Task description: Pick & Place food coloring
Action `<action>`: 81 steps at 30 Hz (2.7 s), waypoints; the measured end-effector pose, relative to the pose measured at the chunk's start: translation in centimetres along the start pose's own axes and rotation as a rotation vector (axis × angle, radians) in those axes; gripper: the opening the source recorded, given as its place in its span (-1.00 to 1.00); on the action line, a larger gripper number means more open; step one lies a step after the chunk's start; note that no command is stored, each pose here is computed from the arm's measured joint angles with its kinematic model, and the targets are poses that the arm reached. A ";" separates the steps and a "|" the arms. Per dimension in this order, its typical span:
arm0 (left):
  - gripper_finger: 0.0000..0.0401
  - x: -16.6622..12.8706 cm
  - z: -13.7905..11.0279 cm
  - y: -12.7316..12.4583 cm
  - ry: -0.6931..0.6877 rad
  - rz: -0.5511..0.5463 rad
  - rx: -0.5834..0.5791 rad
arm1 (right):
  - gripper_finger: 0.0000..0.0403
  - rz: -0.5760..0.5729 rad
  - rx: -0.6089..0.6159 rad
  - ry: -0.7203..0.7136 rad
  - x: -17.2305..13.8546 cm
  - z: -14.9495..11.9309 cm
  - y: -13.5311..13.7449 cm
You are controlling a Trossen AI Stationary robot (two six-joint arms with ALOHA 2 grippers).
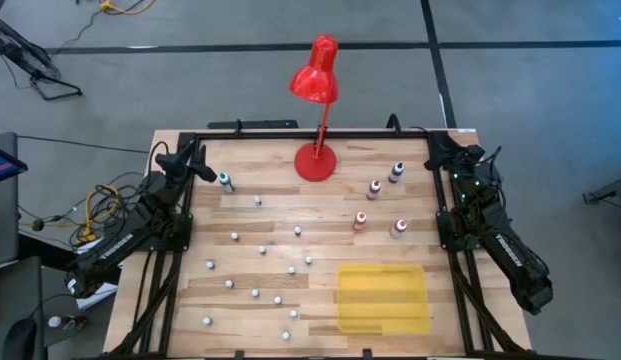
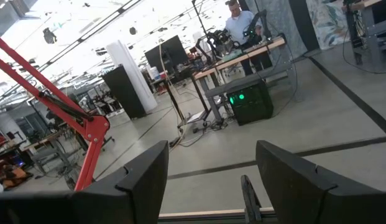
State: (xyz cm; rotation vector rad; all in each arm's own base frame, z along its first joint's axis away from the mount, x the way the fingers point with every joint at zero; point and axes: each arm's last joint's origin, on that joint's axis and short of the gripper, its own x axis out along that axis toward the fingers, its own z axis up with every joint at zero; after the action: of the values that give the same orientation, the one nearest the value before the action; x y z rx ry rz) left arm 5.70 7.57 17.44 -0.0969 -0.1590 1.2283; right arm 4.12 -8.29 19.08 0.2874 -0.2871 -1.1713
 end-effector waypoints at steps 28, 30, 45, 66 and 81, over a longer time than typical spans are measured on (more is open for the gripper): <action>-0.08 0.0 0.0 0.0 0.000 0.000 0.000 | 0.16 0.000 0.000 0.000 0.0 0.0 0.0; -0.08 0.0 0.0 0.0 0.000 0.000 0.000 | 0.16 0.000 0.000 0.000 0.0 0.0 0.0; -0.08 0.0 0.0 0.0 0.000 0.000 0.000 | 0.16 -0.002 0.002 0.002 0.0 0.0 0.0; -0.08 0.0 0.0 0.0 0.000 0.000 0.000 | 0.16 0.102 0.106 -0.044 -0.1 0.8 0.5; -0.08 0.0 0.0 0.0 0.000 0.000 0.000 | 0.16 0.000 0.077 0.211 1.8 2.7 1.6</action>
State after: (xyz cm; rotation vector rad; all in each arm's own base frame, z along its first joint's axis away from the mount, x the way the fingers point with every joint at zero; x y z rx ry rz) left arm 5.70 7.58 17.44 -0.0969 -0.1592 1.2286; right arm 5.11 -9.56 22.29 0.4748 -0.1468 -1.1212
